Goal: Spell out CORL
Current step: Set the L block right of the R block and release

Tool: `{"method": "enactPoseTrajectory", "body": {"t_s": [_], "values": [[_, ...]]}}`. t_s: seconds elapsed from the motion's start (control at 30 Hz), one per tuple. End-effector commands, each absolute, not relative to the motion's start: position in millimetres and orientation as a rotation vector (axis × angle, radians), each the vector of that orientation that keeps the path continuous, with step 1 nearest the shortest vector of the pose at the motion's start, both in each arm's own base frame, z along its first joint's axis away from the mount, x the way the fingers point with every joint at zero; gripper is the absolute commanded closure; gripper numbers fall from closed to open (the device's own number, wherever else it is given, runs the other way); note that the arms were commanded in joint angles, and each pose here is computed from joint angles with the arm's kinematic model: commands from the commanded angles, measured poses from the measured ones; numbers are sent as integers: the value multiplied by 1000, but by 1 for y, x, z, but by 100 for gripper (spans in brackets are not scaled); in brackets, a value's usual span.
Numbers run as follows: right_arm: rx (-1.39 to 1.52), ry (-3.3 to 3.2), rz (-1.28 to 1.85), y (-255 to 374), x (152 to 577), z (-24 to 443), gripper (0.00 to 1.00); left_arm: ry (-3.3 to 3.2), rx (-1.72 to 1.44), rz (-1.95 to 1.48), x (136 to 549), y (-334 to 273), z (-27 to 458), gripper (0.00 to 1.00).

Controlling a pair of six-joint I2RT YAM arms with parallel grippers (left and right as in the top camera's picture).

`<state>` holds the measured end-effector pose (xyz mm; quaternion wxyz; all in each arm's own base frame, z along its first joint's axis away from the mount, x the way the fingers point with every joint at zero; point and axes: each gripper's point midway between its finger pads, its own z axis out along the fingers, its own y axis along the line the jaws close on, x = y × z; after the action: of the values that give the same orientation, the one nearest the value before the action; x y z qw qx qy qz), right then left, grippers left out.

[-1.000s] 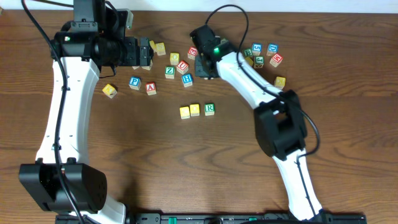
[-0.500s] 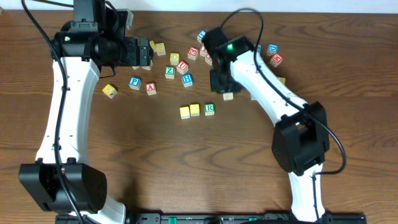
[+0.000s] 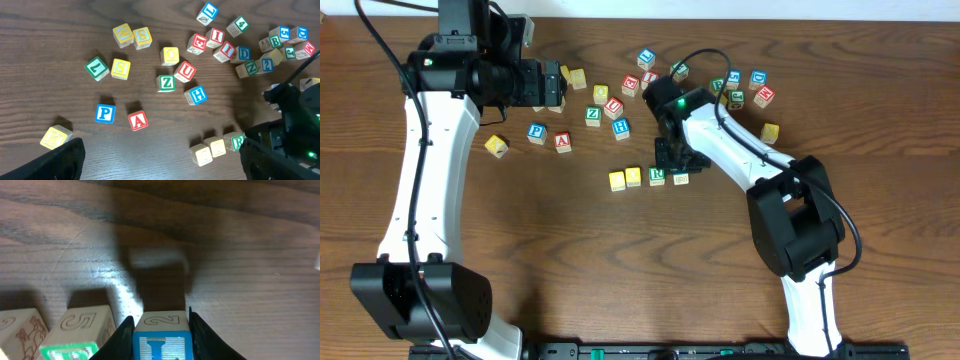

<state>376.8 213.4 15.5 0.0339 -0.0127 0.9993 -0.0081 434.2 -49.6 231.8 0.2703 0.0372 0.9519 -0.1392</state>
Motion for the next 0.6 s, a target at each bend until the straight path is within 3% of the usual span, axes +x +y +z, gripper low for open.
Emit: {"method": "enactPoseTrajectory", "body": {"t_s": [0.0, 0.37, 0.57], "values": [[-28, 3069, -17, 216, 376, 11, 71, 2542, 123, -386, 438, -51, 240, 2], [-27, 3044, 53, 224, 383, 15, 65, 2542, 123, -386, 438, -51, 240, 2], [-21, 2959, 121, 221, 396, 60, 62, 2542, 123, -386, 438, -51, 240, 2]]}}
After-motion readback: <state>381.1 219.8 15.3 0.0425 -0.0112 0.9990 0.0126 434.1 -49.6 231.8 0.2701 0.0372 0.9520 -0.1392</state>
